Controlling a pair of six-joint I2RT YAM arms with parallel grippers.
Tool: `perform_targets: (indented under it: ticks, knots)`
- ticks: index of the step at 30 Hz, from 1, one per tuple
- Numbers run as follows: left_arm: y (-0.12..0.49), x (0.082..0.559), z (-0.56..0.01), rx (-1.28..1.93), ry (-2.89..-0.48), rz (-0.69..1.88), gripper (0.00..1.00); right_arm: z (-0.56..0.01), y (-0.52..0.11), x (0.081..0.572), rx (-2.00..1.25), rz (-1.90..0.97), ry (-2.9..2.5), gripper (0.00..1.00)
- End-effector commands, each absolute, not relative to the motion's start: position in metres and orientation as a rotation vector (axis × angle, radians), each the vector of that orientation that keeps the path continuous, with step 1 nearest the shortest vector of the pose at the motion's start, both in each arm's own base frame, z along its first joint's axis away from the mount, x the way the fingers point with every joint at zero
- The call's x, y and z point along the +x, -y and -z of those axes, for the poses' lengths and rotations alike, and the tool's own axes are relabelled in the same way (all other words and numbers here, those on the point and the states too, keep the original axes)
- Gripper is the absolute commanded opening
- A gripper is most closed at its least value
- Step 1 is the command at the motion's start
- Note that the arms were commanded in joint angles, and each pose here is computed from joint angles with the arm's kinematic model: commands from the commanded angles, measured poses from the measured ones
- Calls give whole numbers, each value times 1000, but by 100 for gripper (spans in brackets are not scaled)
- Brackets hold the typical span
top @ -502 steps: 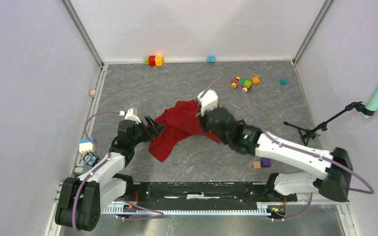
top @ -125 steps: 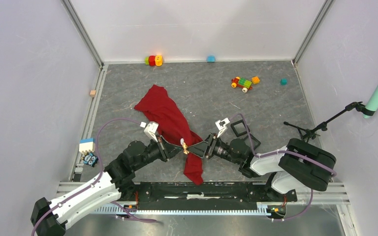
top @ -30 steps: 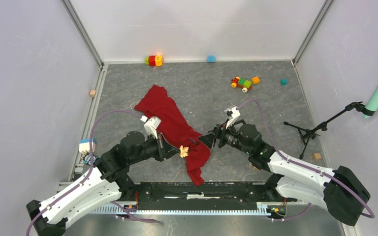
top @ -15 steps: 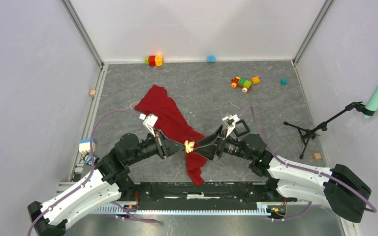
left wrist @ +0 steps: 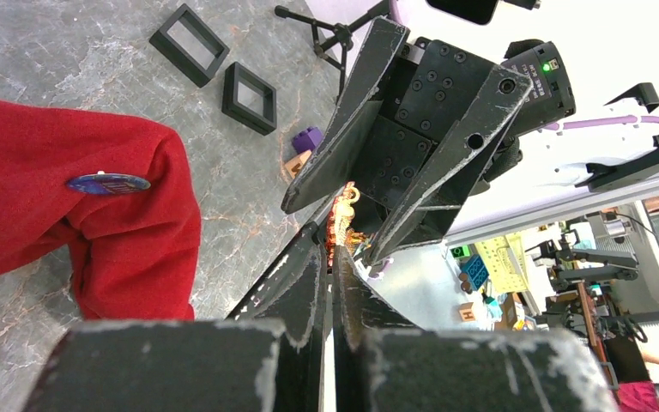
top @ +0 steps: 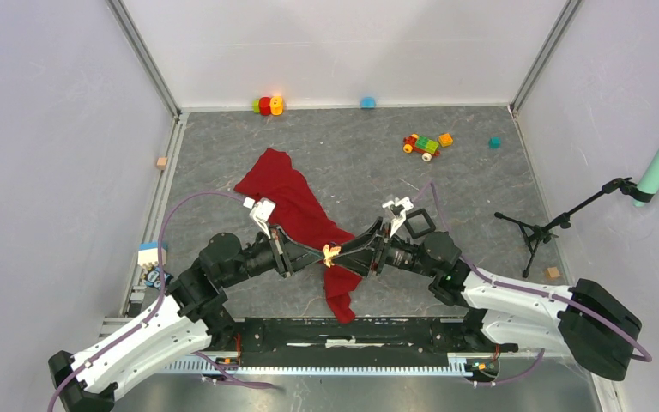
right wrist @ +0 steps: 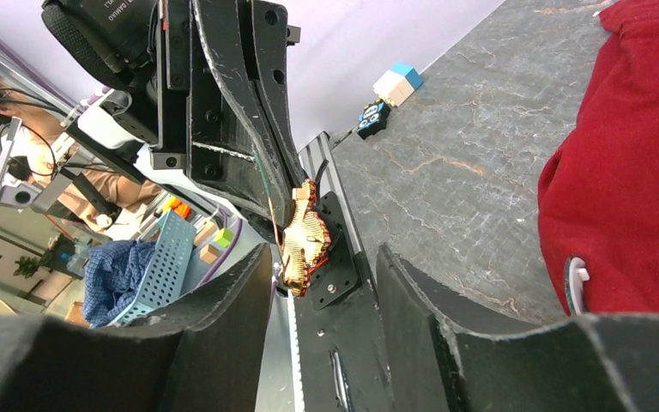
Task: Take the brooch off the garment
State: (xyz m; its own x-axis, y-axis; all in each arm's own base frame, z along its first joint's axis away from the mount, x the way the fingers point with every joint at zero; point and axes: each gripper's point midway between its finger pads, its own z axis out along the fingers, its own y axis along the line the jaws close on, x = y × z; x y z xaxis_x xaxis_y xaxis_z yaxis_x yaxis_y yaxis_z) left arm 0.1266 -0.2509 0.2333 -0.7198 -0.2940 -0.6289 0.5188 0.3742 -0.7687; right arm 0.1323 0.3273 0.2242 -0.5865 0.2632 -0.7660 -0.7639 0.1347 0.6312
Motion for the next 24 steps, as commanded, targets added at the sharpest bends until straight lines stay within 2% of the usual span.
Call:
perform_targets:
  ticks: [1,9,24]
  knots:
    - [255,122,-245,204,-1872,1489,2,-249,-332,137,-481,-1588,-1516,51]
    - [256,119,-244,230,-1877,1495,2,-243,-330,144,-439,-1555,-1545,39]
    - [259,119,-247,249,-1856,1517,2,-235,-335,142,-467,-1559,-1580,34]
